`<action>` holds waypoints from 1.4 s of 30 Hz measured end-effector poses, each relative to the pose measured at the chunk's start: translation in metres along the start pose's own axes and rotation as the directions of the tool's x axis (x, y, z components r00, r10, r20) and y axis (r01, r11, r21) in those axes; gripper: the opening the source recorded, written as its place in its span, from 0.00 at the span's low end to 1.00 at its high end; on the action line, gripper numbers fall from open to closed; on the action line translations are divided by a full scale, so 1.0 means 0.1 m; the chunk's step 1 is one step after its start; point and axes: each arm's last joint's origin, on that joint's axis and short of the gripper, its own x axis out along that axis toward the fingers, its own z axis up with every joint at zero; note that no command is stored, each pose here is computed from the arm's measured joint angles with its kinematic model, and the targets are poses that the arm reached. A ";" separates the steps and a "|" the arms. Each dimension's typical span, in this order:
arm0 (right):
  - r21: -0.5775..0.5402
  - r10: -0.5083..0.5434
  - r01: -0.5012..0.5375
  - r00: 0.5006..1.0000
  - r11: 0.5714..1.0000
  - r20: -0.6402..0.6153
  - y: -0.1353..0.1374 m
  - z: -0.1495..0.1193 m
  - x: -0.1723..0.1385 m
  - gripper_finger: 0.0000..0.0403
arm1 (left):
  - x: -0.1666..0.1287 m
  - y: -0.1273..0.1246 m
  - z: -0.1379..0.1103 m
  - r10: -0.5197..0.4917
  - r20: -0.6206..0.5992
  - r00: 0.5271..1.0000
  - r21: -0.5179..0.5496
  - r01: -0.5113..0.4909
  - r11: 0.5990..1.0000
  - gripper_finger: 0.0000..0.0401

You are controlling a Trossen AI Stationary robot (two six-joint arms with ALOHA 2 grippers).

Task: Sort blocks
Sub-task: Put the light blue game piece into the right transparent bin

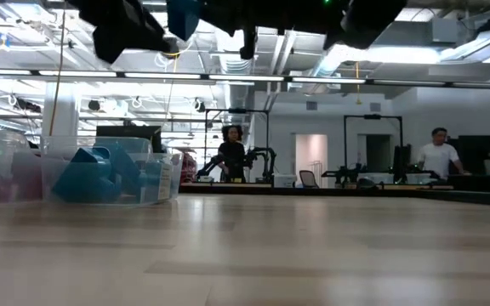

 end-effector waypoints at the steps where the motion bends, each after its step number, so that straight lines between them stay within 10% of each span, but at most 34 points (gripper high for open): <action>1: 0.000 0.001 -0.001 1.000 1.000 0.007 0.01 0.02 0.01 0.20 | -0.02 0.00 0.03 0.018 0.012 1.000 0.007 -0.018 1.000 0.46; 33: 0.128 0.048 -0.054 0.998 0.990 0.050 -0.13 0.35 -0.02 0.20 | 0.14 0.58 0.77 0.102 -0.007 0.995 0.193 -0.099 0.976 0.45; 42: 0.392 0.039 -0.050 0.999 0.919 0.035 -0.15 0.33 -0.02 0.20 | 0.11 0.58 0.78 0.116 -0.006 0.993 0.262 -0.110 0.959 0.27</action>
